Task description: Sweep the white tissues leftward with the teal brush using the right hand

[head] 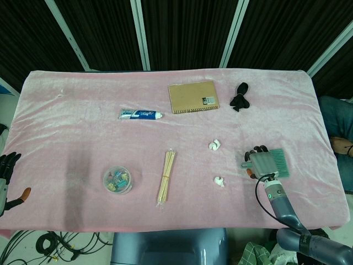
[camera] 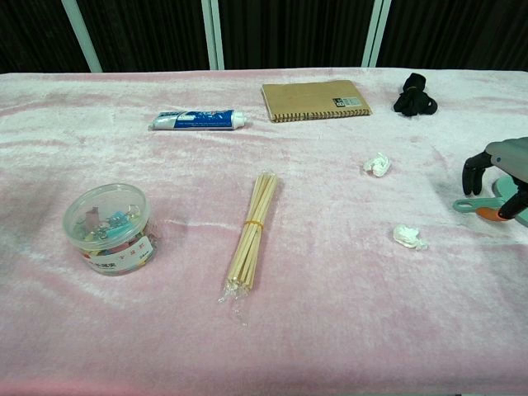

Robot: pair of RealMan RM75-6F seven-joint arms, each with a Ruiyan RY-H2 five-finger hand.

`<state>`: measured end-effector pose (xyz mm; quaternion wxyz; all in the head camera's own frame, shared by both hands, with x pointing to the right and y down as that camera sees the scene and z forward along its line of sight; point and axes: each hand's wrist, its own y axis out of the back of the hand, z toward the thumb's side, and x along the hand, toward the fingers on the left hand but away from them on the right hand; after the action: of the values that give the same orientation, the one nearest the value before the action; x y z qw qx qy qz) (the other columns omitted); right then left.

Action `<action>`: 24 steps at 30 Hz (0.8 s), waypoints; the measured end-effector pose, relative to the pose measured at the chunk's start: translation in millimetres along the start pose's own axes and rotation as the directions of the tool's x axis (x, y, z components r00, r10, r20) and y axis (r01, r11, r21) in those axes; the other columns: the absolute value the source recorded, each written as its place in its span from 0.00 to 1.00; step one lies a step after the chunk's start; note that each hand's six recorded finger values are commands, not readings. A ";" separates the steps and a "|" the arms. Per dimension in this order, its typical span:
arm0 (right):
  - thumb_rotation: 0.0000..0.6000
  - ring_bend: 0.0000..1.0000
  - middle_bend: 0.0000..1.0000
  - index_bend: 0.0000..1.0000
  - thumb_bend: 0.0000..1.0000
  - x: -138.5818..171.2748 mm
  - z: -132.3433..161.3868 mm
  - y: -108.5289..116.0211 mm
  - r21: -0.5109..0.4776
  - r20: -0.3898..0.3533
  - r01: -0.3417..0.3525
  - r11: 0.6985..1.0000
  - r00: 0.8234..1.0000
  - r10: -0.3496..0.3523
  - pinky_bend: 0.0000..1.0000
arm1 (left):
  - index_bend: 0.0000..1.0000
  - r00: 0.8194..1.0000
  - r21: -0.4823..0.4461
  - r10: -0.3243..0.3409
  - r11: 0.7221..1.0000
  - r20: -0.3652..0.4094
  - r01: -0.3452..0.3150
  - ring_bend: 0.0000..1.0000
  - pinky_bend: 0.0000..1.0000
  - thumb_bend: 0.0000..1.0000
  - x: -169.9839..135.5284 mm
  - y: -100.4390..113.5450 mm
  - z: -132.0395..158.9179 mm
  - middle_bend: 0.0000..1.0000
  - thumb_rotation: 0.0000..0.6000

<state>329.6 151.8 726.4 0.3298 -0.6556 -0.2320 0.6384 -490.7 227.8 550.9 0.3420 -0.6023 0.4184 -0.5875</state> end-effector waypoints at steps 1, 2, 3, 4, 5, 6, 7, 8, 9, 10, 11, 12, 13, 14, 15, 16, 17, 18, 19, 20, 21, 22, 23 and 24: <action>1.00 0.20 0.42 0.48 0.26 -0.1 -0.2 0.2 0.002 0.000 0.000 1.000 1.000 0.000 0.15 | 0.07 1.000 0.001 0.000 1.000 0.001 0.000 0.00 0.00 0.28 0.2 0.0 0.2 0.05 1.00; 1.00 0.20 0.43 0.48 0.26 -0.2 -0.4 0.5 0.003 0.000 0.000 1.000 1.000 0.000 0.15 | 0.07 1.000 0.002 0.000 1.000 0.001 0.000 0.00 0.00 0.28 0.3 0.0 0.4 0.05 1.00; 1.00 0.20 0.43 0.48 0.26 -0.2 -0.6 0.8 0.003 0.000 0.001 1.000 1.000 -0.001 0.15 | 0.07 1.000 0.002 0.000 1.000 0.000 0.000 0.00 0.00 0.28 0.3 0.0 0.4 0.05 1.00; 1.00 0.20 0.43 0.48 0.26 -0.2 -0.9 1.0 0.004 0.001 0.001 1.000 1.000 -0.001 0.15 | 0.07 1.000 0.002 0.000 1.000 0.000 0.000 0.00 0.00 0.28 0.2 -0.1 0.4 0.05 1.00; 1.00 0.20 0.43 0.48 0.26 -0.2 -1.3 1.2 0.004 0.002 0.001 1.000 1.000 -0.001 0.15 | 0.07 1.000 0.001 0.000 1.000 -0.001 0.000 0.00 0.00 0.28 0.3 -0.1 0.4 0.05 1.00; 1.00 0.20 0.43 0.48 0.26 -0.1 -1.7 1.1 0.004 0.003 0.001 1.000 1.000 -0.001 0.15 | 0.07 1.000 0.002 0.000 1.000 -0.001 0.000 0.00 0.00 0.28 0.2 0.0 0.3 0.05 1.00; 1.00 0.20 0.43 0.48 0.26 0.0 -2.0 0.9 0.004 0.003 0.000 1.000 1.000 0.000 0.15 | 0.07 1.000 0.002 0.001 1.000 -0.001 -0.001 0.00 0.00 0.28 0.2 0.1 0.3 0.05 1.00; 1.00 0.20 0.43 0.48 0.26 0.1 -2.2 0.6 0.004 0.004 -0.001 1.000 1.000 0.001 0.15 | 0.06 1.000 0.002 0.002 1.000 -0.001 -0.002 0.00 0.00 0.28 0.2 0.2 0.3 0.05 1.00; 1.00 0.20 0.44 0.49 0.26 0.2 -2.6 0.2 0.005 0.004 -0.003 1.000 1.000 0.003 0.15 | 0.06 1.000 0.002 0.003 1.000 -0.001 -0.003 0.00 0.00 0.28 0.2 0.4 0.4 0.05 1.00; 1.00 0.20 0.44 0.49 0.26 0.3 -2.8 -0.1 0.005 0.005 -0.004 1.000 1.000 0.003 0.15 | 0.06 1.000 0.001 0.004 1.000 -0.001 -0.004 0.00 0.00 0.28 0.3 0.5 0.4 0.05 1.00; 1.00 0.20 0.44 0.49 0.26 0.4 -2.9 -0.4 0.005 0.005 -0.004 1.000 1.000 0.004 0.15 | 0.06 1.000 0.001 0.005 1.000 -0.001 -0.005 0.00 0.00 0.28 0.2 0.5 0.4 0.05 1.00; 1.00 0.20 0.44 0.49 0.26 0.5 -2.9 -0.8 0.005 0.005 -0.005 1.000 1.000 0.005 0.15 | 0.06 1.000 0.000 0.005 1.000 -0.001 -0.005 0.00 0.00 0.28 0.2 0.5 0.3 0.05 1.00; 1.00 0.20 0.44 0.49 0.26 0.5 -2.8 -0.9 0.005 0.005 -0.006 1.000 1.000 0.006 0.15 | 0.06 1.000 0.000 0.006 1.000 -0.001 -0.006 0.00 0.00 0.28 0.2 0.6 0.4 0.05 1.00; 1.00 0.20 0.44 0.49 0.26 0.5 -2.7 -1.1 0.004 0.005 -0.006 1.000 1.000 0.006 0.15 | 0.06 1.000 0.000 0.006 1.000 0.000 -0.006 0.00 0.00 0.28 0.2 0.7 0.4 0.05 1.00; 1.00 0.20 0.44 0.49 0.26 0.4 -2.6 -1.2 0.004 0.005 -0.006 1.000 1.000 0.006 0.15 | 0.06 1.000 0.000 0.007 1.000 0.000 -0.007 0.00 0.00 0.28 0.2 0.7 0.5 0.05 1.00; 1.00 0.20 0.44 0.50 0.26 0.4 -2.5 -1.4 0.003 0.005 -0.007 1.000 1.000 0.007 0.15 | 0.06 1.000 0.001 0.007 1.000 0.001 -0.007 0.00 0.00 0.28 0.3 0.7 0.5 0.05 1.00; 1.00 0.20 0.44 0.50 0.26 0.3 -2.4 -1.6 0.003 0.005 -0.008 1.000 1.000 0.008 0.15 | 0.06 1.000 0.001 0.007 1.000 0.001 -0.007 0.00 0.00 0.28 0.3 0.7 0.6 0.05 1.00; 1.00 0.20 0.44 0.50 0.26 0.2 -2.4 -1.8 0.003 0.005 -0.008 1.000 1.000 0.008 0.15 | 0.06 1.000 0.001 0.007 1.000 0.001 -0.007 0.00 0.00 0.28 0.3 0.6 0.5 0.05 1.00; 1.00 0.20 0.45 0.50 0.26 0.1 -2.3 -2.2 0.003 0.005 -0.009 1.000 1.000 0.009 0.15 | 0.06 1.000 0.000 0.007 1.000 0.000 -0.007 0.00 0.00 0.28 0.2 0.6 0.4 0.05 1.00; 1.00 0.20 0.45 0.50 0.26 0.0 -2.3 -2.6 0.003 0.005 -0.010 1.000 1.000 0.010 0.15 | 0.06 1.000 0.000 0.007 1.000 0.000 -0.007 0.00 0.00 0.28 0.2 0.7 0.3 0.05 1.00; 1.00 0.20 0.45 0.50 0.26 -0.1 -2.2 -3.0 0.001 0.006 -0.011 1.000 1.000 0.011 0.15 | 0.06 1.000 0.000 0.008 1.000 0.000 -0.008 0.00 0.00 0.28 0.2 0.7 0.3 0.05 1.00; 1.00 0.20 0.45 0.50 0.26 -0.2 -2.3 -3.3 0.001 0.006 -0.012 1.000 1.000 0.012 0.15 | 0.06 1.000 0.000 0.008 1.000 0.000 -0.008 0.00 0.00 0.28 0.3 0.7 0.3 0.05 1.00; 1.00 0.20 0.45 0.50 0.26 -0.4 -2.4 -3.7 0.001 0.006 -0.013 1.000 1.000 0.013 0.15 | 0.06 1.000 0.000 0.007 1.000 0.000 -0.007 0.00 0.00 0.28 0.3 0.7 0.4 0.05 1.00; 1.00 0.20 0.45 0.50 0.26 -0.7 -2.5 -4.3 0.001 0.007 -0.015 1.000 1.000 0.015 0.15 | 0.06 1.000 0.001 0.007 1.000 0.000 -0.007 0.00 0.00 0.28 0.3 0.7 0.4 0.05 1.00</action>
<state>332.6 153.8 729.9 0.3246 -0.6548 -0.2280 0.6433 -490.3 227.2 550.4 0.3443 -0.6007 0.4204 -0.5864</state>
